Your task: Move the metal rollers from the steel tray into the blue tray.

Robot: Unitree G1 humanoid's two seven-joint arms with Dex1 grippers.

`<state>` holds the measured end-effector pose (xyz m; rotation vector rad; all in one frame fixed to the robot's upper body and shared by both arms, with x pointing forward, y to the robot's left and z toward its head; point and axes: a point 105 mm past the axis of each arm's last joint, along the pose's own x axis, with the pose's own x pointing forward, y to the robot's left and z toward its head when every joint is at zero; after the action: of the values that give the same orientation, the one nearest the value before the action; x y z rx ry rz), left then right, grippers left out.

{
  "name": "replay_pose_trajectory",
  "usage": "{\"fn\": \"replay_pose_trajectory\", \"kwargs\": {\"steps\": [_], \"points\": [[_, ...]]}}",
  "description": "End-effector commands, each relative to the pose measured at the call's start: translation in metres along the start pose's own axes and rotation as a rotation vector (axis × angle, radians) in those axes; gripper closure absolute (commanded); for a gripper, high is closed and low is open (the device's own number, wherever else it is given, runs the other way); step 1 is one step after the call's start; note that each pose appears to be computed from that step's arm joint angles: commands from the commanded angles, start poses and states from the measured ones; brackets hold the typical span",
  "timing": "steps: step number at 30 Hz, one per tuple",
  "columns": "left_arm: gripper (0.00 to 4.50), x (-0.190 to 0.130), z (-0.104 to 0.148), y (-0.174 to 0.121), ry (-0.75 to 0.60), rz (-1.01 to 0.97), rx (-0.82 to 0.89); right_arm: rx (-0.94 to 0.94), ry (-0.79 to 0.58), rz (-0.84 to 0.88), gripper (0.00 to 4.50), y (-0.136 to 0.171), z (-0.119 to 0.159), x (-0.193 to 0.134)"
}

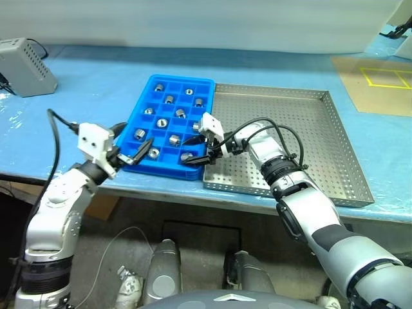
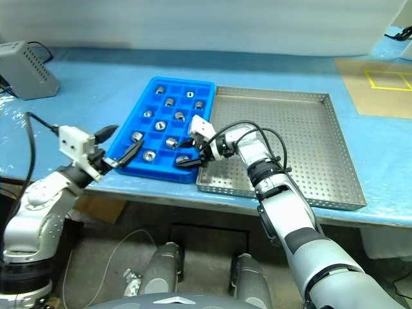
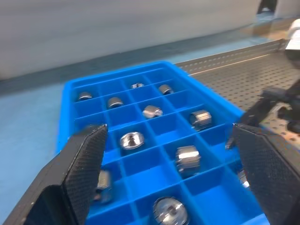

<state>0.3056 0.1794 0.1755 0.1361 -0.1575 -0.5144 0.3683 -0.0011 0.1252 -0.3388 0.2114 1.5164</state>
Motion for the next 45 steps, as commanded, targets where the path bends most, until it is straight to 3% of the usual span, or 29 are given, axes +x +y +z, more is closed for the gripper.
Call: {"fn": "replay_pose_trajectory", "kwargs": {"steps": [1,9,13,17,23,45], "points": [[0.0,0.007,0.008,-0.003,-0.039,-0.014,0.032,-0.002,-0.036,-0.05,0.53,-0.009,0.007,-0.006],[0.0,0.037,0.01,-0.001,-0.057,-0.009,0.073,0.046,-0.235,-0.356,0.53,-0.048,0.035,-0.027],[0.0,0.049,0.022,-0.002,-0.106,0.011,0.07,0.112,-0.334,-0.534,0.53,-0.068,0.034,-0.062],[0.0,0.05,0.016,-0.001,-0.101,0.039,0.061,0.179,-0.508,-0.728,0.53,-0.09,0.055,-0.101],[0.0,0.057,0.016,-0.004,-0.128,0.045,0.032,0.117,-0.501,-0.724,0.53,-0.086,0.059,-0.102],[0.0,0.086,0.009,-0.016,-0.134,-0.071,0.022,0.086,-0.418,-0.802,0.53,-0.076,0.032,-0.133]]}}
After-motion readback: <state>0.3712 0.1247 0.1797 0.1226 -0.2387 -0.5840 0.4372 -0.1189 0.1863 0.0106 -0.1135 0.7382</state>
